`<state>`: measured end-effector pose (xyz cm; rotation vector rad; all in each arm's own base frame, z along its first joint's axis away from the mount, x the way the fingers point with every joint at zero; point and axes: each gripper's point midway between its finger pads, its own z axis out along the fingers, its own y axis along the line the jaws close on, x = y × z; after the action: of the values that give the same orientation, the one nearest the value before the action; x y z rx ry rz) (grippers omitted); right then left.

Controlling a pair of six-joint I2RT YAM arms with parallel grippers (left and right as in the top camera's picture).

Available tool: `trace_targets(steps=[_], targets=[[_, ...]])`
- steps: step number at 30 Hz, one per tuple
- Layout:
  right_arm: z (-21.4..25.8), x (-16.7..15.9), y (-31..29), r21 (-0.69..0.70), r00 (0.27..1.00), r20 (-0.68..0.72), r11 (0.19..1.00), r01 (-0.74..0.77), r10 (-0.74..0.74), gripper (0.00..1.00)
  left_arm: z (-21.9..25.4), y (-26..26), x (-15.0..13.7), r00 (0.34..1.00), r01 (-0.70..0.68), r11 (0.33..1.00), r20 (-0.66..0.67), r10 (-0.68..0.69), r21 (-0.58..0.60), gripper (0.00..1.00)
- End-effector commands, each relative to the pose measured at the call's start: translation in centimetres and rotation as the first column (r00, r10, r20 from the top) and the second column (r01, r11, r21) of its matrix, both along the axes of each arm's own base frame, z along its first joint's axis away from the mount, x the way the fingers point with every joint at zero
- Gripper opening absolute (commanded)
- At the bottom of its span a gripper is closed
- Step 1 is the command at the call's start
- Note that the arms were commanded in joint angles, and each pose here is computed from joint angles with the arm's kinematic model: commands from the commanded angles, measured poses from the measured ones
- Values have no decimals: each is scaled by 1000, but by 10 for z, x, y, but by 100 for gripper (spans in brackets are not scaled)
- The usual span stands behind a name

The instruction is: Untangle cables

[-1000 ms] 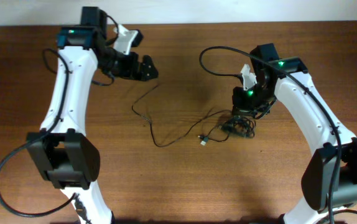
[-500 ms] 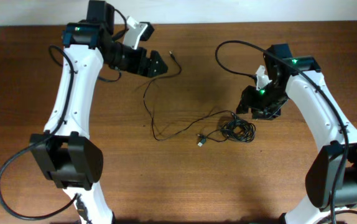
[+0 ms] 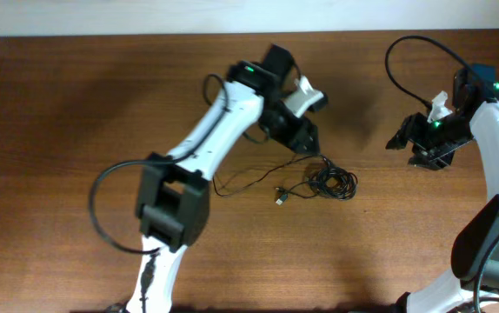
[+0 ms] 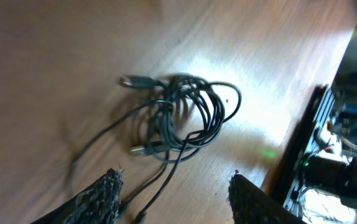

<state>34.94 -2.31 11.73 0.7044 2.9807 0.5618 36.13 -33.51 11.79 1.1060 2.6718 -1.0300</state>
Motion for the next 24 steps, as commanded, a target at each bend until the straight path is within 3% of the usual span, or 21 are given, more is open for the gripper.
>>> trace_targets(steps=[1,6,15,17,20,24], targets=[[8,5,4,8,998,38,999,-41,40,61,-26,-19,-13,999,29,999,-34,-28,46,56],[8,5,4,8,998,38,999,-41,40,61,-71,-28,-11,1000,-26,982,-12,29,190,44],[8,5,4,7,998,39,999,-41,41,61,-99,-53,-16,997,-60,980,-37,68,190,37],[8,5,4,8,998,39,999,-41,41,61,-105,-56,-21,997,-48,979,-46,58,199,30],[8,4,4,9,998,36,999,-42,41,61,-113,-56,-24,997,-41,977,-57,54,211,0],[12,0,16,58,990,62,990,-128,124,61,-94,-44,-3,994,-87,978,-50,98,189,0]])
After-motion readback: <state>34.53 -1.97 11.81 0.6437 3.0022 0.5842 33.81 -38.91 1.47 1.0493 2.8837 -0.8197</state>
